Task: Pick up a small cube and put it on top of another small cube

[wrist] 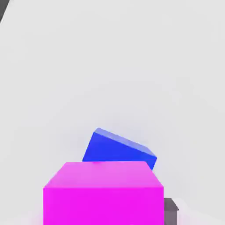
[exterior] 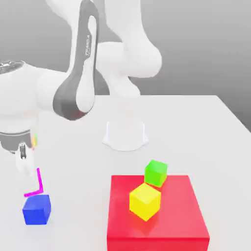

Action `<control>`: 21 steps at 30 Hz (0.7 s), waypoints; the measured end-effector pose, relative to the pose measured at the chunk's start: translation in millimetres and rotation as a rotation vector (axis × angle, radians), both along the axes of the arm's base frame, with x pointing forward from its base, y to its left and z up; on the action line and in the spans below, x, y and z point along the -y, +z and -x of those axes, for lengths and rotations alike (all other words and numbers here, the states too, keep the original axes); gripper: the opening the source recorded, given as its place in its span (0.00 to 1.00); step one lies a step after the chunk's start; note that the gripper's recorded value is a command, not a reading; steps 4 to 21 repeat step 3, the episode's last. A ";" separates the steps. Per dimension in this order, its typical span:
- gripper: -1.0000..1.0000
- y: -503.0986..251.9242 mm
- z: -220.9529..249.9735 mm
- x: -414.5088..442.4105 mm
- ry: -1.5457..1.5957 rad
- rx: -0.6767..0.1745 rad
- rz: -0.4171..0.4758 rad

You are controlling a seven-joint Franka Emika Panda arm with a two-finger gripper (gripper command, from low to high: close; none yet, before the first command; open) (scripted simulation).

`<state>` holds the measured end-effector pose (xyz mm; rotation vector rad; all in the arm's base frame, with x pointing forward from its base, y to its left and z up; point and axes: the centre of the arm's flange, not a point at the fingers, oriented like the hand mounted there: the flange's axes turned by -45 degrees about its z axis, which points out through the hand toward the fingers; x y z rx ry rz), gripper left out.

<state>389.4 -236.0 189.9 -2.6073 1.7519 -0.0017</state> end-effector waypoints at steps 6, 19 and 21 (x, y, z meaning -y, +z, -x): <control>1.00 -6.4 0.3 -0.2 0.000 0.000 0.000; 1.00 -6.4 0.3 -0.2 0.000 0.000 0.000; 1.00 -6.4 0.3 -0.2 0.000 0.000 0.000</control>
